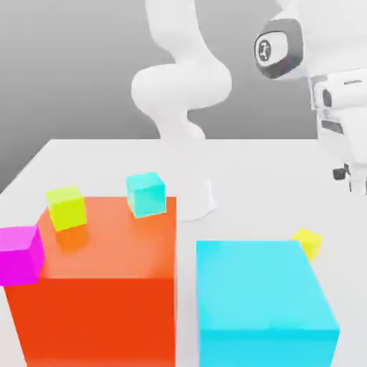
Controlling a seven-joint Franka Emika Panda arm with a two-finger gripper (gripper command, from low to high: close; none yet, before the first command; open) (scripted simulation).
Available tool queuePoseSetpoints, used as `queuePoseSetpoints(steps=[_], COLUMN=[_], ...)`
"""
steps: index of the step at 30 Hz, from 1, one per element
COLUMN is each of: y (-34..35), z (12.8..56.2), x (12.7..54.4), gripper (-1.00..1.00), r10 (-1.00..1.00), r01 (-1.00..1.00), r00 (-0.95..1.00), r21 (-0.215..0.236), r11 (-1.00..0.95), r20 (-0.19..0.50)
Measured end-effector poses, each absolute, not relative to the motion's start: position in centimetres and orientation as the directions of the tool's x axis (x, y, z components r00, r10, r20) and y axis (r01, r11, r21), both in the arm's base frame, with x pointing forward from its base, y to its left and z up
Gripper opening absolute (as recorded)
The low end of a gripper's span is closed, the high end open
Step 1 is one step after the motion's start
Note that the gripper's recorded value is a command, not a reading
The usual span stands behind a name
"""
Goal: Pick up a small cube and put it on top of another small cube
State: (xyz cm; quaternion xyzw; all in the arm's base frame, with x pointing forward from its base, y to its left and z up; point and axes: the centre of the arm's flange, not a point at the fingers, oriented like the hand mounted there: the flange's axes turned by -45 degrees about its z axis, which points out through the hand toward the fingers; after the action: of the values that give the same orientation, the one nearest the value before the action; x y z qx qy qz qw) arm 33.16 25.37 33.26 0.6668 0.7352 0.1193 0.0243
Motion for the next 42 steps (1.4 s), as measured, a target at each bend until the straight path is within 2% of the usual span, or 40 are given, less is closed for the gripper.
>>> queuePoseSetpoints(steps=[5, 10, 17, 18, 25, 35, 37, 40, 42], y=[27.7, 28.2, 28.0, 28.0, 27.9, 29.5, 29.1, 24.8, 22.3], z=[26.2, 20.1, 14.0, 13.3, 13.1, 20.3, 21.6, 23.9, 25.5], x=[27.4, 21.1, 20.4, 20.4, 20.4, 21.4, 25.0, 33.0, 36.8], gripper=[0.0, 0.0, 0.0, -1.0, -1.0, -1.0, -1.0, -1.0, -1.0], r10=[0.898, 0.7, 0.67, 0.67, 0.67, 0.67, 0.725, 0.846, 0.888], r01=[0.894, 0.7, 0.67, 0.67, 0.67, 0.67, 0.725, 0.847, 0.888], r00=[-0.439, -0.714, -0.742, -0.743, -0.743, -0.743, -0.689, -0.532, -0.459], r21=[0.12, 0.017, 0.0, 0.0, -0.002, -0.011, -0.014, -0.013, -0.012], r11=[0.432, 0.714, 0.742, 0.743, 0.743, 0.742, 0.688, 0.532, 0.459], r20=[0.039, 0.001, 0.001, 0.001, 0.0, -0.01, -0.017, -0.021, -0.023])
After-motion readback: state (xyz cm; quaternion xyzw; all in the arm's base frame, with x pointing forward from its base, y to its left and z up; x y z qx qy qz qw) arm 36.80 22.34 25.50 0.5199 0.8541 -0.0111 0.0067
